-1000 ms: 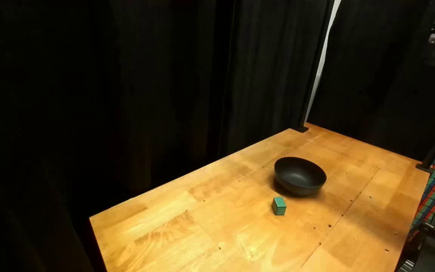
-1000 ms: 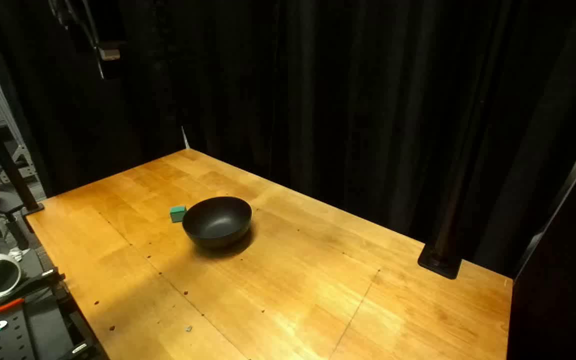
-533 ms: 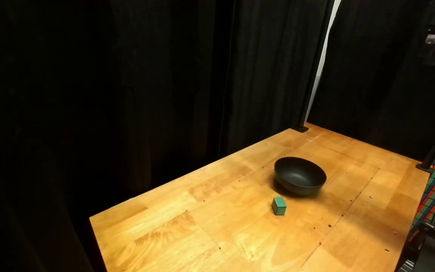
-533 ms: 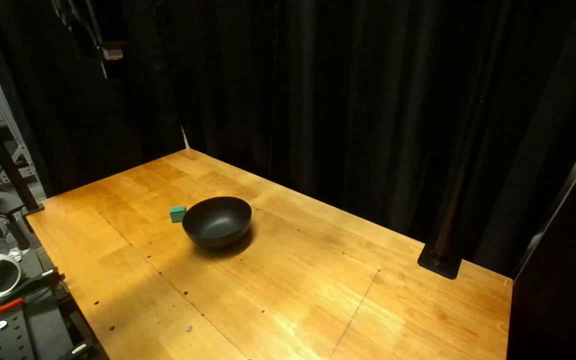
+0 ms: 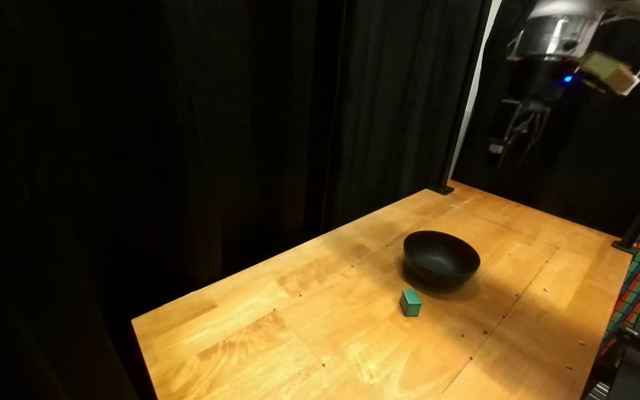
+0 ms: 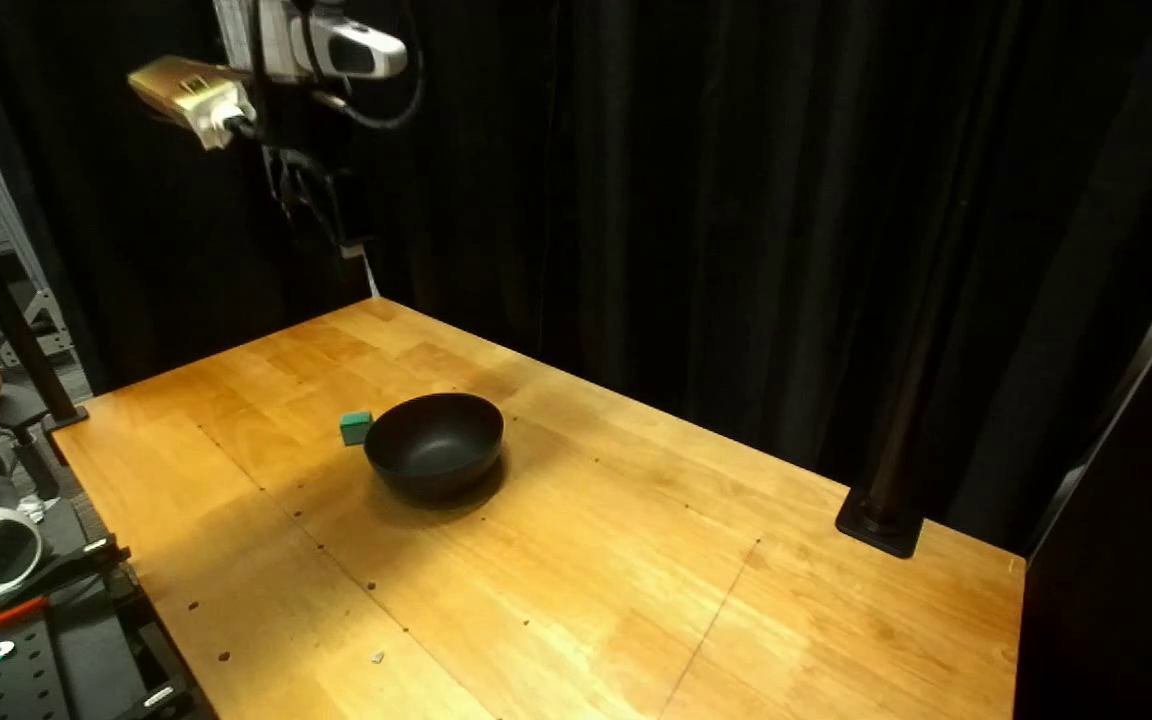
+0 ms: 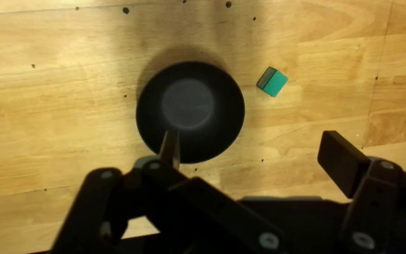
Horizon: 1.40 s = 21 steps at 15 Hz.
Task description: Put the green block in the bowl
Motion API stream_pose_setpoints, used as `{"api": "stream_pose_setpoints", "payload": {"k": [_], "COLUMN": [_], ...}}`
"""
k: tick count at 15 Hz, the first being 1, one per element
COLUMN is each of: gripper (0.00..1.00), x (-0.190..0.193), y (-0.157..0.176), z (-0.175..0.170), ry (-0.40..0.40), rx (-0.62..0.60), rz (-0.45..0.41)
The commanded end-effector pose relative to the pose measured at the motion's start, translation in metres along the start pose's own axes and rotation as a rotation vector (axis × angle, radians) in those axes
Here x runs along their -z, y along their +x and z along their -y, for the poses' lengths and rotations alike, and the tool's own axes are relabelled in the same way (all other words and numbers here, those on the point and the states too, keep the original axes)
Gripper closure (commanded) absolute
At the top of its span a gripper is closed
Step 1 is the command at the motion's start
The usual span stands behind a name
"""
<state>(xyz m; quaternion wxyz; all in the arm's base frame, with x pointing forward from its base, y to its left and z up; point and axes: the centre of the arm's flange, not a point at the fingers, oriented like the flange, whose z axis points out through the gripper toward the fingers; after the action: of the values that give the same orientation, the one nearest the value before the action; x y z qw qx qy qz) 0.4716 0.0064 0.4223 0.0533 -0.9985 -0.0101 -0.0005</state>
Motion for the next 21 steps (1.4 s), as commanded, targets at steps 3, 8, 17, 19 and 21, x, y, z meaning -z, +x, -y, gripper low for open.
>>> {"api": "stream_pose_setpoints", "payload": {"k": [3,8,17,19,21], "gripper": [0.00,0.00,0.00,0.00,0.00], "x": [-0.091,-0.156,-0.244,-0.257,-0.272], "y": [0.057,0.065,0.055,0.053,0.052], "z": [0.054,0.079,0.116,0.120,0.122], "ry": [-0.025,0.008,-0.009,-0.005,-0.010], "rx": [0.039,0.116,0.138,0.141,0.140], "rz": [0.128,0.228,0.185,0.207,0.214]}}
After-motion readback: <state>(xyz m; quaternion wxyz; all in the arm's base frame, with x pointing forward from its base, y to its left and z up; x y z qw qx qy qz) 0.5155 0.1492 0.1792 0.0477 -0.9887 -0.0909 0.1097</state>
